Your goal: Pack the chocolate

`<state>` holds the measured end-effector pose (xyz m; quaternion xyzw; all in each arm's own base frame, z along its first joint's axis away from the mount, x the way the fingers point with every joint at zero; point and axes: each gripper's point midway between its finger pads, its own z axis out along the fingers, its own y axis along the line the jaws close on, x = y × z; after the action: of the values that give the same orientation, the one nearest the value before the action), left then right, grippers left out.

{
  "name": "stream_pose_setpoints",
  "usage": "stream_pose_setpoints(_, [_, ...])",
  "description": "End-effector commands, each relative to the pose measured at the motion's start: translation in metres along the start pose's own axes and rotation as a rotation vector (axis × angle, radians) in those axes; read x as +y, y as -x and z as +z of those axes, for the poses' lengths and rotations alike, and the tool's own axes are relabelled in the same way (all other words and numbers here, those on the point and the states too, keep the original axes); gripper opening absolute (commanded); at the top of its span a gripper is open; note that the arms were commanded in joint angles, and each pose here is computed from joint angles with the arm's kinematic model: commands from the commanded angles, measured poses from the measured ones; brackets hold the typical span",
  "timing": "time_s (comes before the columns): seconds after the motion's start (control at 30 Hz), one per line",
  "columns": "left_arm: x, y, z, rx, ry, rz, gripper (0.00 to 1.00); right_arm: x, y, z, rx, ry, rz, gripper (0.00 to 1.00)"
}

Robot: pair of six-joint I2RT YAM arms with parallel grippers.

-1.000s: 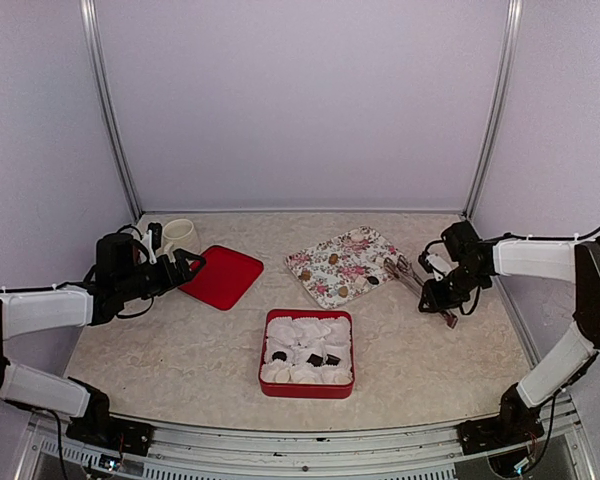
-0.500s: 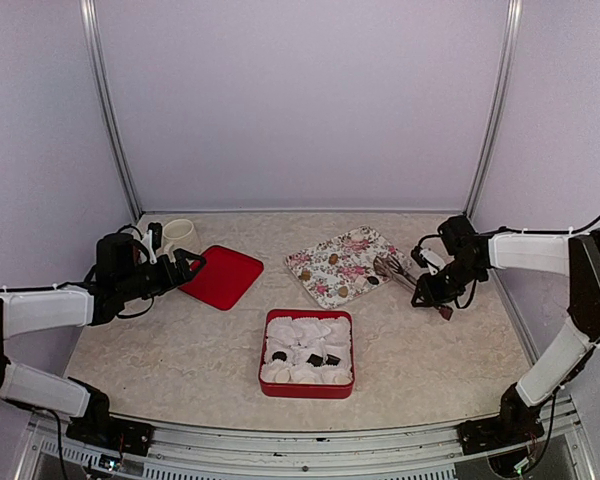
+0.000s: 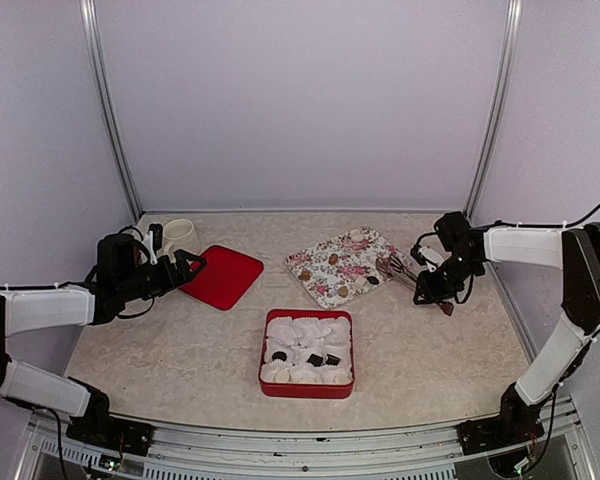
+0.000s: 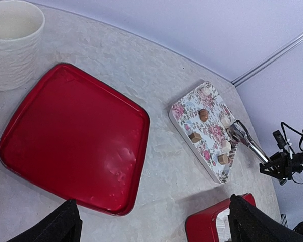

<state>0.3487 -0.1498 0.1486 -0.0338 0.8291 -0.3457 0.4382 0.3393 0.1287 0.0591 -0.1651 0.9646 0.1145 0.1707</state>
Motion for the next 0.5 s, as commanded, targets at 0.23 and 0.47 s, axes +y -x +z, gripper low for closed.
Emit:
stream_pose_setpoints(0.23, [0.0111, 0.0048, -0.0019, -0.018, 0.006, -0.011, 0.99, -0.0025, 0.0054, 0.0058, 0.050, -0.031, -0.017, 0.33])
stream_pose_setpoints(0.47, [0.0119, 0.0053, -0.0030, -0.023, 0.005, -0.011, 0.99, 0.0015, 0.0073, 0.0023, 0.057, -0.022, -0.020, 0.29])
